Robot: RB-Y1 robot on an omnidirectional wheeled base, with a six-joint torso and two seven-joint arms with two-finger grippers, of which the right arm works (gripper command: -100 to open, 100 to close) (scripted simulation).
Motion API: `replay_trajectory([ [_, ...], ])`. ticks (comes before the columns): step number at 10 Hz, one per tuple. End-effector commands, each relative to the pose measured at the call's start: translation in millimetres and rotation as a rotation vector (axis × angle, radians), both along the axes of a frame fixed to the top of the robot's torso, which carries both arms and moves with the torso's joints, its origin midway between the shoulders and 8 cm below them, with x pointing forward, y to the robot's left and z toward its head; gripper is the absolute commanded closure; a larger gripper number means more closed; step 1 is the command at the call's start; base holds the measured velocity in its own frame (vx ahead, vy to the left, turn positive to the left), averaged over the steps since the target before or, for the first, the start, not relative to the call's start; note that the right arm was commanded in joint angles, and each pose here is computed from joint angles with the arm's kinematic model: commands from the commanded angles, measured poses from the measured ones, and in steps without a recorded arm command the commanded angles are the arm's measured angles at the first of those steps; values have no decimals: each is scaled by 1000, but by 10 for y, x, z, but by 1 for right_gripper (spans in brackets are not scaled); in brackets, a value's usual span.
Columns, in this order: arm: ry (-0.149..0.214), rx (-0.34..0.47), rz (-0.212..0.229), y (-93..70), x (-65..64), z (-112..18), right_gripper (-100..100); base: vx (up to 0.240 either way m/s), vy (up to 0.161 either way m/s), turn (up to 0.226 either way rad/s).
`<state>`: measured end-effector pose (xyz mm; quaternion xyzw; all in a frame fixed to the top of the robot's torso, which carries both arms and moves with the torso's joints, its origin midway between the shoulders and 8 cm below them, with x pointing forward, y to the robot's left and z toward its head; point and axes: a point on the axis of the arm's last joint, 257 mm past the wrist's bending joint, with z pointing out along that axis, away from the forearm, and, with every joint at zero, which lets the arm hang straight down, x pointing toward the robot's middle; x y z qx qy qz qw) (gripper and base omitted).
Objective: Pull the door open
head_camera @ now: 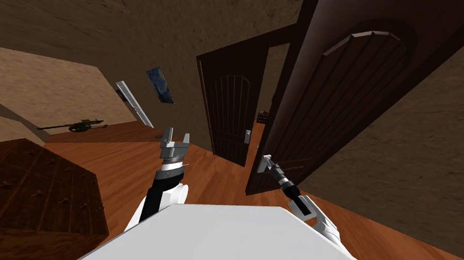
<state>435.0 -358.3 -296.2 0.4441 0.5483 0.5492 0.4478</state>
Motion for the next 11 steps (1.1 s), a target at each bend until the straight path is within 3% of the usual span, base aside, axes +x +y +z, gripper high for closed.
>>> replay_trajectory([
  [1, 4, 1, 25, -12, -98, -8, 100, -232, -109, 103],
  [3, 5, 2, 52, -10, -184, -1, 100, -184, -105, 77],
  [4, 9, 0, 42, -3, -163, -29, 100, -88, -53, 16],
  [11, 6, 1, 122, -63, -395, -11, 100, -195, -112, 145],
])
